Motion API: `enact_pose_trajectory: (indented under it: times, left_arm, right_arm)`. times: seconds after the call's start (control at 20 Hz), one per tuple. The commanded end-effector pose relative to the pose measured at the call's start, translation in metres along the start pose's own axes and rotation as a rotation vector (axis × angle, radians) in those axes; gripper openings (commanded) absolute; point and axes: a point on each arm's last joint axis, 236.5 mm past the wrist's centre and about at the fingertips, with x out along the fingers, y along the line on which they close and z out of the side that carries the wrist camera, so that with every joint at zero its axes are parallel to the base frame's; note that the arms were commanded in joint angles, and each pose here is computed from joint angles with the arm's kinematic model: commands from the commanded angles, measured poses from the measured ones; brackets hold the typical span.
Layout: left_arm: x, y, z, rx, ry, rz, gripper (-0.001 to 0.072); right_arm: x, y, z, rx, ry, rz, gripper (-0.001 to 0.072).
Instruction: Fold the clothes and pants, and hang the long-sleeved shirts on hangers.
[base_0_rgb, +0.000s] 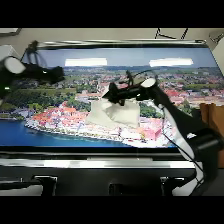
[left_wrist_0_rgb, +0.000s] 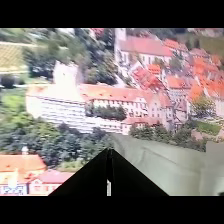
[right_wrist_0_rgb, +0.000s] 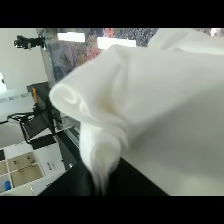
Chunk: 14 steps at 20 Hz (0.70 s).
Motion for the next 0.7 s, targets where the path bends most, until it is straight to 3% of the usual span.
enact_pose_trajectory:
  times: [0.0, 0.05, 0.2, 0.3, 0.4, 0.55, 0.65]
  left_arm:
    - [-0.083, 0.022, 0.02, 0.05, -0.12, 0.07, 0.0021]
    - [-0.091, 0.015, 0.02, 0.073, -0.135, 0.063, 0.0021]
    - [-0.099, 0.005, 0.019, 0.098, -0.148, 0.052, 0.0021]
    - [-0.099, 0.004, 0.019, 0.122, -0.146, 0.052, 0.0021]
    - [-0.098, 0.003, 0.018, 0.128, -0.144, 0.051, 0.0021]
    - [-0.098, 0.002, 0.018, 0.128, -0.144, 0.049, 0.0022]
    - [-0.098, 0.001, 0.018, 0.13, -0.143, 0.047, 0.0021]
  right_arm:
    - [0.072, -0.028, -0.014, 0.148, 0.026, 0.051, 0.039]
    - [0.075, -0.027, -0.011, 0.158, 0.02, 0.08, 0.0629]
    - [0.034, -0.008, 0.017, 0.11, -0.022, 0.151, 0.0627]
    - [-0.028, -0.013, 0.042, 0.045, -0.066, 0.096, 0.0624]
    - [-0.103, -0.056, 0.053, 0.038, -0.085, -0.112, 0.0625]
    - [-0.219, -0.175, 0.021, 0.199, -0.021, -0.624, 0.0622]
    - [-0.231, -0.215, -0.013, 0.303, 0.063, -0.721, 0.0617]
